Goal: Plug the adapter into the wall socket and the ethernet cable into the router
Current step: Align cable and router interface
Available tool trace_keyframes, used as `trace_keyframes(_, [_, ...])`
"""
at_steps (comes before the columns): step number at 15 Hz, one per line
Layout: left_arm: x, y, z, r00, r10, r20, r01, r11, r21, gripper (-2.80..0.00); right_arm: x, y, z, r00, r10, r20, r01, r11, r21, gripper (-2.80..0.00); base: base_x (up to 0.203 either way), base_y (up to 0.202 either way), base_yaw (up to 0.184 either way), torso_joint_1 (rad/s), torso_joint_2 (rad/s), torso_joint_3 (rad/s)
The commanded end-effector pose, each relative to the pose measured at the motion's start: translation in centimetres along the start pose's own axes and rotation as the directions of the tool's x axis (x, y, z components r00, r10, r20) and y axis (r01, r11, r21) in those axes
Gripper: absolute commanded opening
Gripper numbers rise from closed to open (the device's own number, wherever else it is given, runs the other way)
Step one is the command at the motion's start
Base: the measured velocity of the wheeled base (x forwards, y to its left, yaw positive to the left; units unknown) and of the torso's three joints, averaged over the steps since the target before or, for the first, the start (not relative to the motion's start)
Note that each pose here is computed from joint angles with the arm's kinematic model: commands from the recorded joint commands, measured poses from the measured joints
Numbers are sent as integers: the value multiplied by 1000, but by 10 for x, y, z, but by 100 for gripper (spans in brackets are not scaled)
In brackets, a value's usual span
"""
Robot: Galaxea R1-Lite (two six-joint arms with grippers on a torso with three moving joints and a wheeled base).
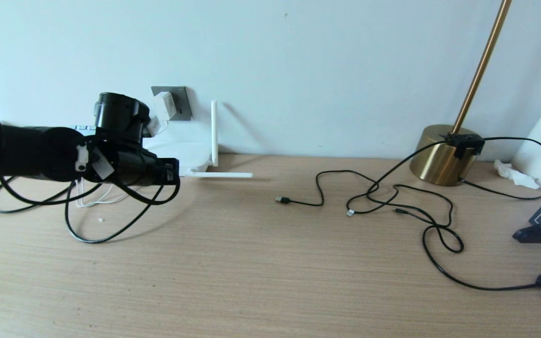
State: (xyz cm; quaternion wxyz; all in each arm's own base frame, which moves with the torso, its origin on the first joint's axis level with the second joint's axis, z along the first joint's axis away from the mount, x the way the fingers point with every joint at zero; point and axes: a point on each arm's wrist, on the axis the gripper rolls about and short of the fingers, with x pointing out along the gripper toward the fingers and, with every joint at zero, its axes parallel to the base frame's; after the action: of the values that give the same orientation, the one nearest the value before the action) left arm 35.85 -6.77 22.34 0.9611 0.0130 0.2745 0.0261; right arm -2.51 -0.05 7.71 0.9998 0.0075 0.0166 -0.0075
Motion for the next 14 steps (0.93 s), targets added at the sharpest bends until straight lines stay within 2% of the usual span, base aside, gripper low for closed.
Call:
trace_keyframes(1, [12,-2,-2,1000,-1,-16,1,1000,0,-280,0,0,0,1000,1,-2,-1,1000,0,0,0,0,0,0,0,0])
trace_keyframes(14, [33,14,2,999,43,-23,-43,999,-24,-280,0,0,0,1000,1,-2,-1,1000,0,0,0,0,0,0,0,0])
